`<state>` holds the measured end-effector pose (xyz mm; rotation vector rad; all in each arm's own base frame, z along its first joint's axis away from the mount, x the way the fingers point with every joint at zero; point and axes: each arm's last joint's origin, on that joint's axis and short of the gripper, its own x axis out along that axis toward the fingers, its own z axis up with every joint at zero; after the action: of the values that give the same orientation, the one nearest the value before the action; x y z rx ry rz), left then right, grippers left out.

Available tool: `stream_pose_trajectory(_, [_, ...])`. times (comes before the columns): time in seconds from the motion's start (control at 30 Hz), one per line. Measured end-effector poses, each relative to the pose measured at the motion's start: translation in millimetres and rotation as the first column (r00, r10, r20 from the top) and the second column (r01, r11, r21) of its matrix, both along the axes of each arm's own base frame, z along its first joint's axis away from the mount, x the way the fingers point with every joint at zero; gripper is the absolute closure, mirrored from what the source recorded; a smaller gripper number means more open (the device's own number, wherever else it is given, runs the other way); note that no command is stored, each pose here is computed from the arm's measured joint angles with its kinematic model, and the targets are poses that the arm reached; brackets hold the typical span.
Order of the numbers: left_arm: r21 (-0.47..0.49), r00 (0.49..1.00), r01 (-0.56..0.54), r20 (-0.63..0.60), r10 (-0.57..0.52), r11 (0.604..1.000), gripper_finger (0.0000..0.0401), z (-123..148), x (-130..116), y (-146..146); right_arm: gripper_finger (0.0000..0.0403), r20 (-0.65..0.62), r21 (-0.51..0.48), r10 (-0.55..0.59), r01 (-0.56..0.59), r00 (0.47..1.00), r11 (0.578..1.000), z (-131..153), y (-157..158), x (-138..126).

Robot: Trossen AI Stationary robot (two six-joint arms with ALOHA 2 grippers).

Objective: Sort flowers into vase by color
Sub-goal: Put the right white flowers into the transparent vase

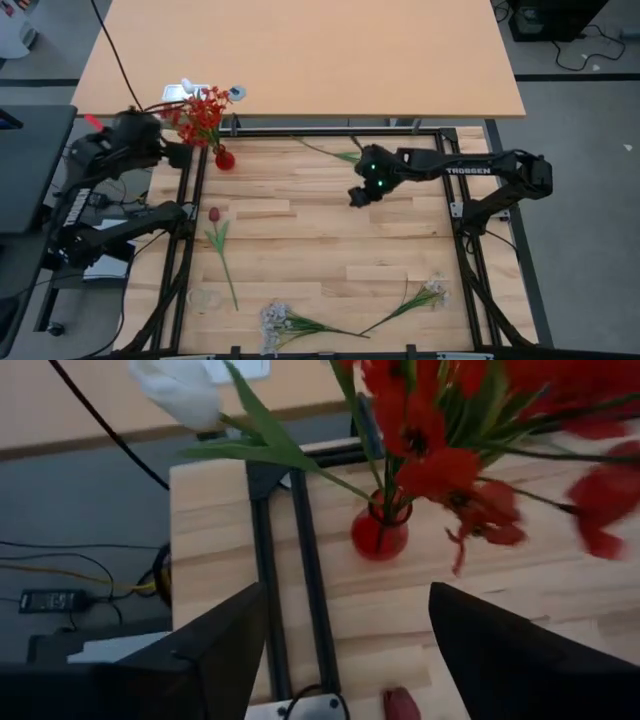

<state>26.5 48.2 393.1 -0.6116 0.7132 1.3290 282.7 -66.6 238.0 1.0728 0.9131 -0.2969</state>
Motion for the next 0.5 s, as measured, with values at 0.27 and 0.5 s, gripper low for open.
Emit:
stream_pose_trajectory(0.27, [0.115,0.994,0.040,0.096,-0.051,0.993,0.0142,41,-17,-22,0.0286,-0.077,0.023,0.105,-0.103,0.991,0.994,-4,31,-1])
stream_pose_trajectory(0.5, [0.181,0.887,0.343,0.261,-0.381,0.922,0.0166,65,-7,-26,0.0285,-0.086,0.035,0.191,-0.189,0.978,0.981,-4,62,1])
